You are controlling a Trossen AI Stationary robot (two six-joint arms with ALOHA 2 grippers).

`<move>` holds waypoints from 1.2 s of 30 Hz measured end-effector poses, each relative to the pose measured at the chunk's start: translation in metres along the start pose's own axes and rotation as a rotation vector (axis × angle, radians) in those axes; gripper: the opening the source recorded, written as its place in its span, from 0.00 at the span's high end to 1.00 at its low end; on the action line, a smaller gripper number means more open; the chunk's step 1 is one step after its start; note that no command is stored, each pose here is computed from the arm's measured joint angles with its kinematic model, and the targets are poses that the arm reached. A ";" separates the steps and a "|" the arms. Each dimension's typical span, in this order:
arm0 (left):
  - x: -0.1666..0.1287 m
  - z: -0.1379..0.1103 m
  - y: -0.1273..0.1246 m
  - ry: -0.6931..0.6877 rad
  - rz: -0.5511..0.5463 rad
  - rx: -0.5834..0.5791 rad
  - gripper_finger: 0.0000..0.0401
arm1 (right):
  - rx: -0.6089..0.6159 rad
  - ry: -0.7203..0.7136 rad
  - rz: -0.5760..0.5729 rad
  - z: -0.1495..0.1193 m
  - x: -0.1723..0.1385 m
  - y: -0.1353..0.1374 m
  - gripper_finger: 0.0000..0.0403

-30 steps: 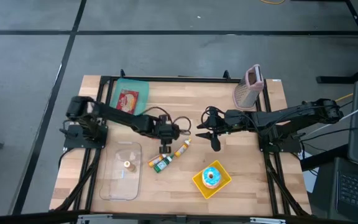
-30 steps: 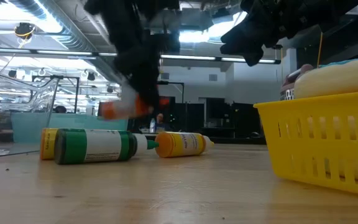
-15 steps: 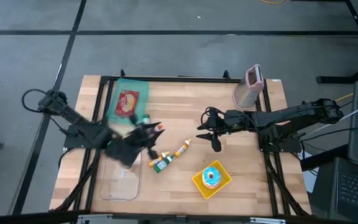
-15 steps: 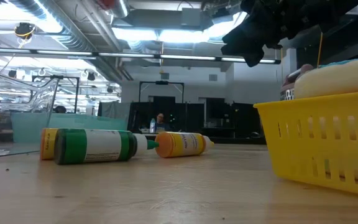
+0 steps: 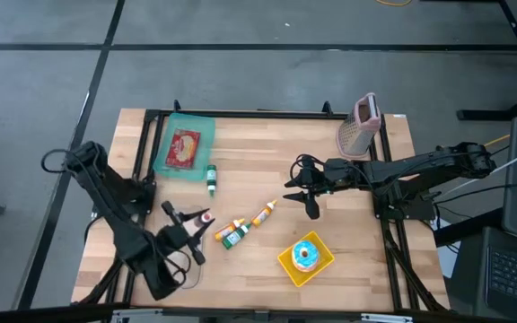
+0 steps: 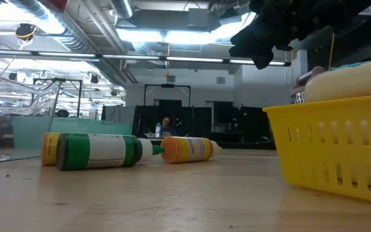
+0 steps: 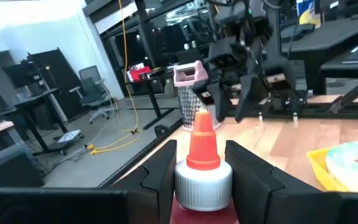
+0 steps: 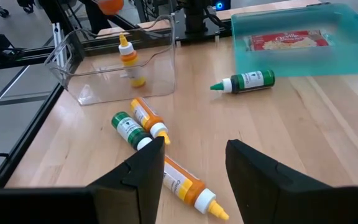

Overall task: Pick & Place Food Item
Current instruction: Put the orange food coloring bottle into the transparent bin

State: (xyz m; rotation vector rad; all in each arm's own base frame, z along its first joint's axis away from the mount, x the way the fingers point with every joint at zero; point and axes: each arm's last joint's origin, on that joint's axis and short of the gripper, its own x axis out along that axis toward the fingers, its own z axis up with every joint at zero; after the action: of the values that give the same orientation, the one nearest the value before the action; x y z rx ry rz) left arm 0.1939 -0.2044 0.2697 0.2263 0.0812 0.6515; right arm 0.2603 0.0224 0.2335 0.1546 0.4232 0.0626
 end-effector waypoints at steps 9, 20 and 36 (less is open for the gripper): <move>-0.021 -0.031 -0.021 -0.017 -0.071 -0.061 0.72 | 0.001 0.000 0.000 0.000 0.000 0.000 0.58; -0.062 -0.058 -0.039 -0.034 -0.200 -0.164 0.72 | 0.003 -0.001 0.000 0.000 0.000 0.000 0.58; -0.082 -0.110 -0.065 -0.087 -0.262 -0.248 0.72 | 0.029 -0.006 -0.022 0.000 0.000 -0.001 0.58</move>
State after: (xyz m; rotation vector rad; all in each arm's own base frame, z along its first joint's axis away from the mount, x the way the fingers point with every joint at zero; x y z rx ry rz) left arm 0.1512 -0.2841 0.1481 0.0031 -0.0531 0.3856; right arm 0.2604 0.0218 0.2337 0.1788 0.4202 0.0342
